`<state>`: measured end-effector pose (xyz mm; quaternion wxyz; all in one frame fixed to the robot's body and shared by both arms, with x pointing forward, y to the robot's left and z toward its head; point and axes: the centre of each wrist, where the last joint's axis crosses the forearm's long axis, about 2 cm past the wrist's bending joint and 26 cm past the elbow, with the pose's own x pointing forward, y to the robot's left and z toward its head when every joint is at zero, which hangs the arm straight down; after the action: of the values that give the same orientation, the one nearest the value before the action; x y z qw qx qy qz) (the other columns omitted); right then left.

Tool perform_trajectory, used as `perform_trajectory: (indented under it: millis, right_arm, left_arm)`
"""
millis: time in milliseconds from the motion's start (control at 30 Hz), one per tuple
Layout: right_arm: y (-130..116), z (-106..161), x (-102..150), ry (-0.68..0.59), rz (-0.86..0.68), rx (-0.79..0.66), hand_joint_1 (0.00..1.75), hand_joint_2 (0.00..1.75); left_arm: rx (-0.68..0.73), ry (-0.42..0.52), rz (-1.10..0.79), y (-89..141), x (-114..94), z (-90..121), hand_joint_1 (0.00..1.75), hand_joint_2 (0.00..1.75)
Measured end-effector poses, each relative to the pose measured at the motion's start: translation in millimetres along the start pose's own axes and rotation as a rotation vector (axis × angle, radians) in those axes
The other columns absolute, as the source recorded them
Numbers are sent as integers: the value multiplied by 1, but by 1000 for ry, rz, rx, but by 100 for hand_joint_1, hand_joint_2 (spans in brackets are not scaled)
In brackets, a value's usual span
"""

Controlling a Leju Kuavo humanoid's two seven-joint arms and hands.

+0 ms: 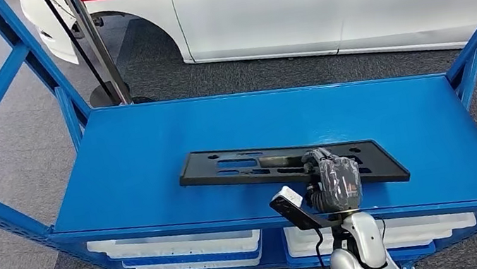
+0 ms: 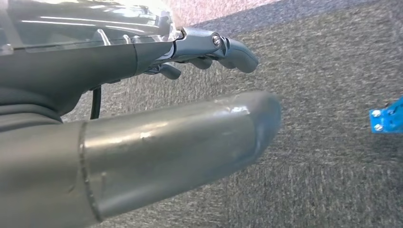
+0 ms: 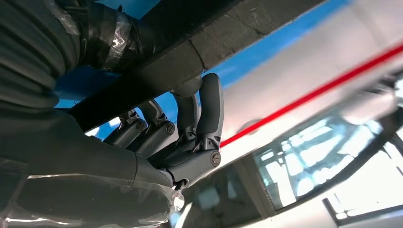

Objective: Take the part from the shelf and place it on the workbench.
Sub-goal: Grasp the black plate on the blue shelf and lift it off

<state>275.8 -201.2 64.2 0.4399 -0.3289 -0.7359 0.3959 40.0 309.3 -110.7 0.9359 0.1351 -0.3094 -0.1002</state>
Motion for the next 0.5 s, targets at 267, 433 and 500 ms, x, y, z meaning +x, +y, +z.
perform_trajectory:
  millis: [267, 433, 500]
  right_arm:
    - [-39, -3, 45, -67, -534, -206, 175, 175]
    - [-55, 0, 56, -102, -622, -276, 175, 175]
    - [-58, 3, 58, -107, -655, -295, 175, 175]
  left_arm:
    - [20, 6, 42, -9, 0, 3, 0, 0]
    - [20, 10, 54, -12, 0, 4, 0, 0]
    - [21, 12, 58, -13, 0, 4, 0, 0]
